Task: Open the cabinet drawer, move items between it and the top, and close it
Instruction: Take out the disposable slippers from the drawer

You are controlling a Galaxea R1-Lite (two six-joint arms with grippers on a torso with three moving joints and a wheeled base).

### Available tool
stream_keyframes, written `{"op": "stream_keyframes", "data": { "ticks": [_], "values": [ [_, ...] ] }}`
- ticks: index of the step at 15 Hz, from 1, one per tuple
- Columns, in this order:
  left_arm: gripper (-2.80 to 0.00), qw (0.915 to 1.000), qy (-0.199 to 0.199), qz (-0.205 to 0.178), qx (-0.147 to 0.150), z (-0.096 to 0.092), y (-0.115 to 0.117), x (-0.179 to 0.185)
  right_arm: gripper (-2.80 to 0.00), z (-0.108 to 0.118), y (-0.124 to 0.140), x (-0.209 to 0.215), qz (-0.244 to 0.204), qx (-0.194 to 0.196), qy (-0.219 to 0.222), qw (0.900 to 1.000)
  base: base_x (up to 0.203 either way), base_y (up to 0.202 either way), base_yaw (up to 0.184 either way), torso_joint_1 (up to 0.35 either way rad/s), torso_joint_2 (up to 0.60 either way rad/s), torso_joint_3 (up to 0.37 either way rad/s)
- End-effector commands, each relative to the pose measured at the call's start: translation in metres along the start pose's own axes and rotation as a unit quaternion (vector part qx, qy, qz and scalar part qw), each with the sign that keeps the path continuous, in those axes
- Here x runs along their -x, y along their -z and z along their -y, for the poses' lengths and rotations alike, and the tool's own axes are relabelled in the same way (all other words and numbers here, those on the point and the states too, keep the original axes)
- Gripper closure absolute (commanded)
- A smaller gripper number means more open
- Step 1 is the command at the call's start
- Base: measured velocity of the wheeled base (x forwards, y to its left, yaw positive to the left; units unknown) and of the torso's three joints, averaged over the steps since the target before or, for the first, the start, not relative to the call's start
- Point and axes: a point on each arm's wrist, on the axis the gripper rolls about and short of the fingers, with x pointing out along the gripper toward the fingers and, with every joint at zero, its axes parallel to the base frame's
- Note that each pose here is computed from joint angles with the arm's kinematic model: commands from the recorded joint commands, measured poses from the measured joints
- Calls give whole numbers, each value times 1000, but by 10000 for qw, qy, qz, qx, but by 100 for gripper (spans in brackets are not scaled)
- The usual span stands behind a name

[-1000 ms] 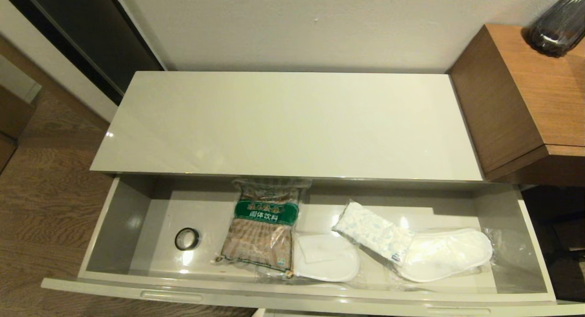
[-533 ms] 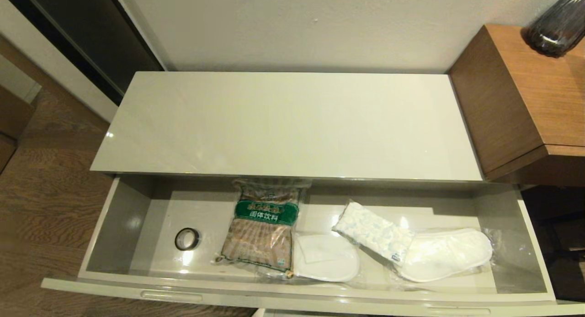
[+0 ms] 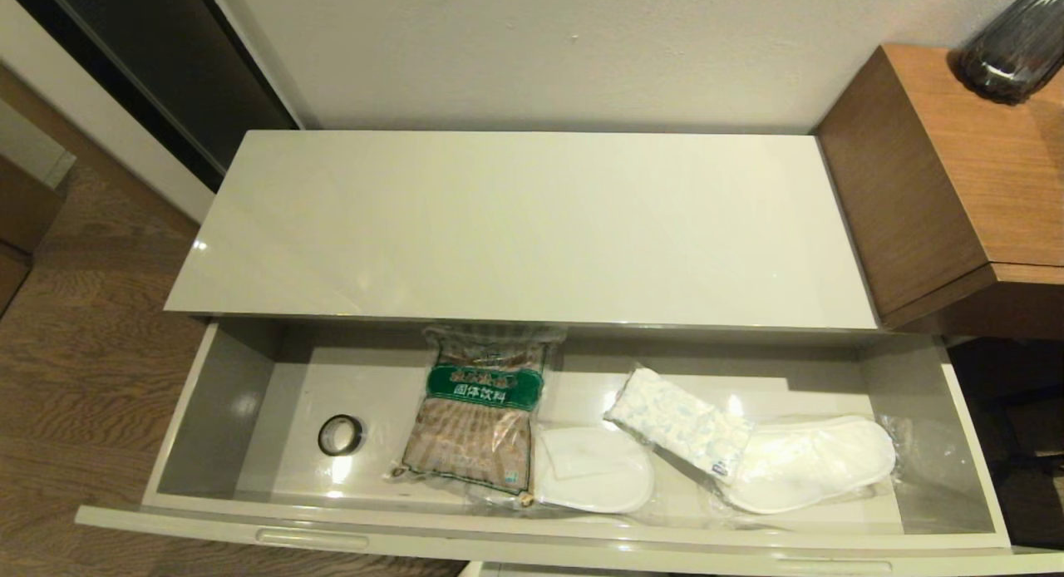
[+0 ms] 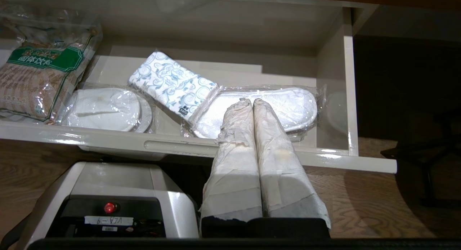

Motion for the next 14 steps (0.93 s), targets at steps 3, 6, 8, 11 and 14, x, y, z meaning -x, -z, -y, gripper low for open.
{"op": "stream_keyframes", "data": {
  "ticks": [3, 6, 8, 11, 14],
  "values": [
    [0, 9971, 559, 389, -333, 7, 26, -4, 0, 0, 0, 0, -8, -4, -2, 10000, 0, 0, 0, 0, 0, 0],
    [0, 9966, 593, 569, -57, 7, 25, -7, 0, 0, 0, 0, -8, -4, -2, 10000, 0, 0, 0, 0, 0, 0],
    [0, 9858, 547, 1583, 145, 6, 11, -12, 0, 0, 0, 0, -8, 4, -2, 10000, 0, 0, 0, 0, 0, 0],
    [0, 9639, 933, 2432, 557, 8, 7, -20, 0, 0, 0, 0, 0, 4, -2, 10000, 0, 0, 0, 0, 0, 0],
    [0, 9737, 760, 2080, 536, 9, 16, -26, 0, 0, 0, 0, -8, 4, -2, 10000, 0, 0, 0, 0, 0, 0]
  ]
}}
